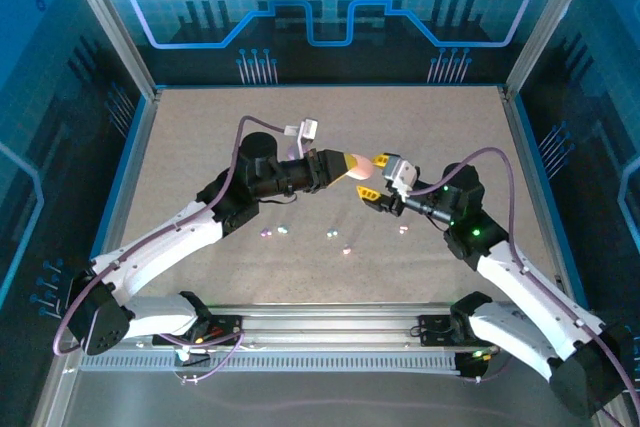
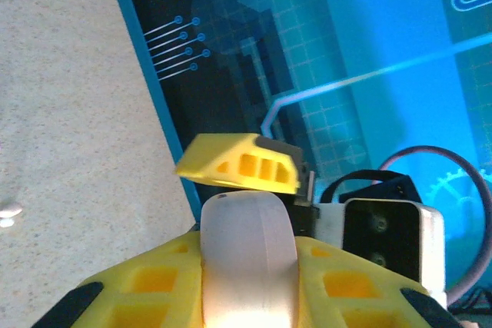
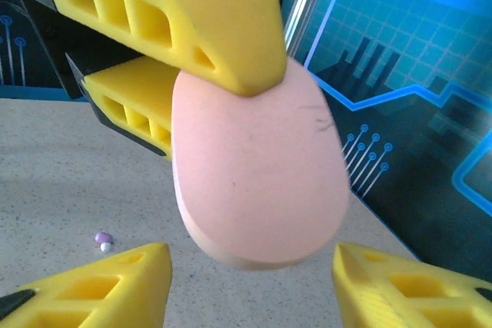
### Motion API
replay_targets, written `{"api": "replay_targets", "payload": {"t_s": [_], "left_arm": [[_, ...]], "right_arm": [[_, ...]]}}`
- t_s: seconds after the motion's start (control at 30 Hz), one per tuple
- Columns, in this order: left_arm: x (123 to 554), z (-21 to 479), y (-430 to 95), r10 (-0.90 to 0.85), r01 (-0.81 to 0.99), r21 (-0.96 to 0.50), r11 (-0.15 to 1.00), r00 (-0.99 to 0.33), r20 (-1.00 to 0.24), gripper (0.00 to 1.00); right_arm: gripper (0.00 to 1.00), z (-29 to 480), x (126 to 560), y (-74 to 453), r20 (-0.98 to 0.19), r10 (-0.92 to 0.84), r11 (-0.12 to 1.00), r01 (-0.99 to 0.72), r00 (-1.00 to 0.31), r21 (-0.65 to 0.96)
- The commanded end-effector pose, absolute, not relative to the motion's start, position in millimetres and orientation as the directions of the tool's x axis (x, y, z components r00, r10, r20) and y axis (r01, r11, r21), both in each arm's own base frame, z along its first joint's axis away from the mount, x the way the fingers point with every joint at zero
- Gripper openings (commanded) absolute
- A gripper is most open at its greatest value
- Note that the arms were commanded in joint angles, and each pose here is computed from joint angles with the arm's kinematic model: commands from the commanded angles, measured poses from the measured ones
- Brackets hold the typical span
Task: Insert wireless bluetooth earbuds into charging case
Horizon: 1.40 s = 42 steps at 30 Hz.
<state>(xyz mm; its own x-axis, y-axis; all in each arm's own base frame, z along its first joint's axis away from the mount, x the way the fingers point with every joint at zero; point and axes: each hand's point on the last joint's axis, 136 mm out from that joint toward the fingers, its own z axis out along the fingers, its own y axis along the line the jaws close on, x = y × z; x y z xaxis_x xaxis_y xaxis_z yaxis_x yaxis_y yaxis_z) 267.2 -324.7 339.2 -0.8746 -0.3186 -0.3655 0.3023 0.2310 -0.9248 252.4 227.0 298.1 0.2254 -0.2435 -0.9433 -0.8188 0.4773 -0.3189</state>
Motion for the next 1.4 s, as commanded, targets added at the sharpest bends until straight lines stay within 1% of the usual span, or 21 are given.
{"api": "replay_targets", "payload": {"t_s": [0.0,0.1,0.27,0.33,0.47,0.57,0.7,0.73,0.83,1.0,1.27,1.37], "left_arm": [[265.2,337.5,-329.2,-0.298,0.297,-0.935,0.192,-0.89,-0.344,0.06],[265.4,337.4,-328.4,-0.299,0.297,-0.935,0.193,-0.89,-0.344,0.06],[267.8,335.0,-323.1,-0.314,0.294,-0.932,0.213,-0.883,-0.35,0.06],[268.4,335.2,-322.2,-0.319,0.295,-0.932,0.211,-0.88,-0.351,0.06],[268.7,334.4,-321.7,-0.318,0.292,-0.932,0.215,-0.881,-0.349,0.06],[268.6,336.5,-322.3,-0.318,0.295,-0.933,0.205,-0.882,-0.348,0.06],[268.1,337.9,-322.4,-0.316,0.3,-0.933,0.2,-0.881,-0.352,0.06],[267.8,338.0,-322.4,-0.316,0.301,-0.932,0.199,-0.881,-0.352,0.07],[267.1,340.2,-322.6,-0.313,0.308,-0.931,0.194,-0.881,-0.356,0.07],[266.1,342.0,-323.6,-0.307,0.313,-0.932,0.185,-0.882,-0.357,0.06],[265.5,341.9,-326.5,-0.295,0.313,-0.934,0.173,-0.888,-0.352,0.07],[264.8,342.1,-328.0,-0.284,0.316,-0.933,0.172,-0.891,-0.354,0.08]], "right_arm": [[0.56,335.9,249.3,231.2,-0.933,-0.162,0.453,-0.816,0.322,-0.36],[0.55,338.2,250.0,229.1,-0.936,-0.149,0.459,-0.816,0.318,-0.35],[0.58,339.4,248.2,223.5,-0.933,-0.151,0.47,-0.807,0.325,-0.357],[0.55,339.8,247.7,222.6,-0.934,-0.153,0.472,-0.806,0.324,-0.357],[0.53,341.9,245.0,222.7,-0.936,-0.136,0.467,-0.812,0.325,-0.35],[0.48,339.3,246.4,224.5,-0.943,-0.128,0.462,-0.824,0.306,-0.33],[0.46,338.8,247.0,225.2,-0.945,-0.124,0.461,-0.826,0.302,-0.324],[0.46,338.7,246.1,225.7,-0.946,-0.126,0.456,-0.829,0.299,-0.323],[0.5,339.7,246.6,225.4,-0.944,-0.13,0.458,-0.827,0.302,-0.327],[0.48,342.4,248.1,225.8,-0.942,-0.131,0.458,-0.824,0.309,-0.334],[0.49,346.9,249.0,227.8,-0.943,-0.121,0.453,-0.828,0.31,-0.331],[0.46,347.7,249.5,228.3,-0.943,-0.12,0.451,-0.829,0.312,-0.332]]}}
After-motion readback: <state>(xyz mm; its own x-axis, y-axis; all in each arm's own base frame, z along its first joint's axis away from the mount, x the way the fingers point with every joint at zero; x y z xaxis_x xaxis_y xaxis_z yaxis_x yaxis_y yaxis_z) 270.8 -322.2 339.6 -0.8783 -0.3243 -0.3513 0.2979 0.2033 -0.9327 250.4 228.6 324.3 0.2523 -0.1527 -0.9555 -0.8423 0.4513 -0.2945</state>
